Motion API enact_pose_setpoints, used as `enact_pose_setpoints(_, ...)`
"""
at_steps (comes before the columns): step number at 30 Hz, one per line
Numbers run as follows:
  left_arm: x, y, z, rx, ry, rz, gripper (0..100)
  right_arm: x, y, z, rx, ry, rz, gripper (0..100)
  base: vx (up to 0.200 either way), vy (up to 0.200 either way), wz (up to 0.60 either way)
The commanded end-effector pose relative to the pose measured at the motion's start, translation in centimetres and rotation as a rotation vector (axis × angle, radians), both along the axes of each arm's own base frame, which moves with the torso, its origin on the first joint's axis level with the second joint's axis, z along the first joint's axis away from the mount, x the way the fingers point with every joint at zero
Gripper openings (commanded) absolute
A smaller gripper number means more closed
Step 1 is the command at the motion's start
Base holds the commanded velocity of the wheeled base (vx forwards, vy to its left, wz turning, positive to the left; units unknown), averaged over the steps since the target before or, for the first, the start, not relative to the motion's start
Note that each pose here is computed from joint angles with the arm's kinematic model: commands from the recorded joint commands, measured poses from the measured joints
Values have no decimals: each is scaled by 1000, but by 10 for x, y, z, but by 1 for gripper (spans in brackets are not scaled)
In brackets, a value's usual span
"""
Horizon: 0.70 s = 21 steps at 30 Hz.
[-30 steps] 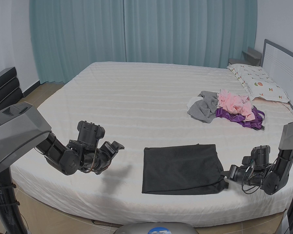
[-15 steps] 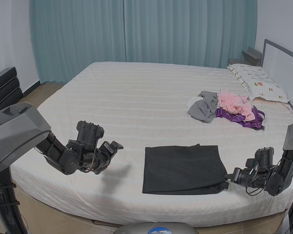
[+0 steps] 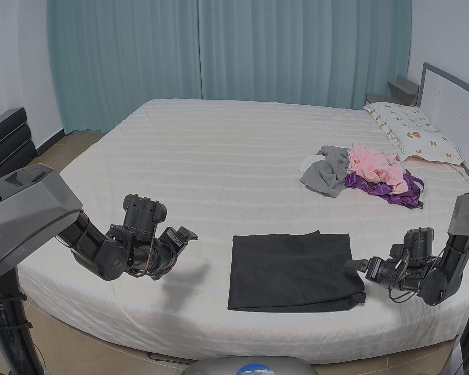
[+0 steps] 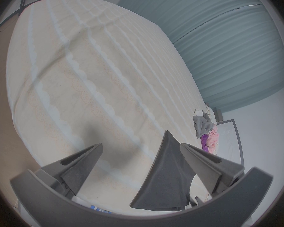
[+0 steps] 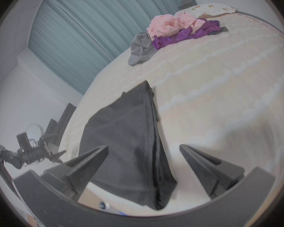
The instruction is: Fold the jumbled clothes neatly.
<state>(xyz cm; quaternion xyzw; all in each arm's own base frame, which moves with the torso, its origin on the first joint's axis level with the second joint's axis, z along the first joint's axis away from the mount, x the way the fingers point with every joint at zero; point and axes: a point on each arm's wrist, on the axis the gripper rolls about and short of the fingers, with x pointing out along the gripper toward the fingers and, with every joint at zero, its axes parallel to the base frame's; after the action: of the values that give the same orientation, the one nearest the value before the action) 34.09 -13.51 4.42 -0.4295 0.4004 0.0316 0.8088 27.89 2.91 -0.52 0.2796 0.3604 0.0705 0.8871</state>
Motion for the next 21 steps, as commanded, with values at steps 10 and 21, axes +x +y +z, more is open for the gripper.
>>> enact_pose_setpoints(10, 1, 0, -4, 7, 8, 0, 100, 98, 16, -30, 50, -57, -157, 100, 0, 0, 0)
enact_pose_setpoints(21, 0, -1, -4, 9, 9, -3, 100, 125, 18, -28, 117, -84, -224, 0, 0, 0, 0)
